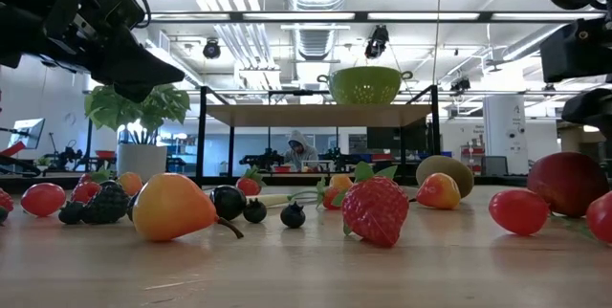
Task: Pick & Place Fruit
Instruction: Put the raspberry into the strainer bowl
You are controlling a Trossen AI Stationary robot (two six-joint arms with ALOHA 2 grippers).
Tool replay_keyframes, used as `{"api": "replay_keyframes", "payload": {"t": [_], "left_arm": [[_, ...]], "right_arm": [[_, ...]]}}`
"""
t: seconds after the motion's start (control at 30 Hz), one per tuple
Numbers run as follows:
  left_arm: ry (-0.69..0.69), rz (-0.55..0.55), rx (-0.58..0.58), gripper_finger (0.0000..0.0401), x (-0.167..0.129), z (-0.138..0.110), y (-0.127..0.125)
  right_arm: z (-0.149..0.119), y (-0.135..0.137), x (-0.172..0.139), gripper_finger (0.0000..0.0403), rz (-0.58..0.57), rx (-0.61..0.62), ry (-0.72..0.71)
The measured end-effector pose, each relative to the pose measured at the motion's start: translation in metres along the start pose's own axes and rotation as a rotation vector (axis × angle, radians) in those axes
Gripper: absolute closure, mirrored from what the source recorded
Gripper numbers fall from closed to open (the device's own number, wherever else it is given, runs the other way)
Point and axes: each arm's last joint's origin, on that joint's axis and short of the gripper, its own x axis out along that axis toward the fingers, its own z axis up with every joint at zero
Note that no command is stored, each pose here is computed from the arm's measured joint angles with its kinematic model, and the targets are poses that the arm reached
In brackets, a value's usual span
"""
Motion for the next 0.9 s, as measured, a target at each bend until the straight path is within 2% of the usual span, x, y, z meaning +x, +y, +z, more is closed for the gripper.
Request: {"api": "replay_keyframes", "payload": {"t": [0.2, 0.43, 0.57, 0.8, 0.9], "left_arm": [[0.0, 0.0, 0.0, 0.0381, 0.0, 0.0, 0.0], [0.0, 0.0, 0.0, 0.0381, 0.0, 0.0, 0.0], [0.0, 0.0, 0.0, 0.0381, 0.0, 0.0, 0.0], [0.006, 0.001, 0.001, 0.0381, 0.0, -0.001, 0.0], [0.007, 0.001, 0.001, 0.0381, 0.0, -0.001, 0.0]], "right_arm": [[0.0, 0.0, 0.0, 0.0308, 0.0, -0.019, 0.005], [0.0, 0.0, -0.001, 0.0295, 0.008, -0.022, 0.011], [0.0, -0.001, -0.008, 0.0301, 0.025, -0.026, 0.02], [0.011, 0.004, -0.036, 0.0302, 0.145, -0.053, -0.022], [0.017, 0.005, -0.055, 0.03, 0.203, -0.073, -0.081]]}}
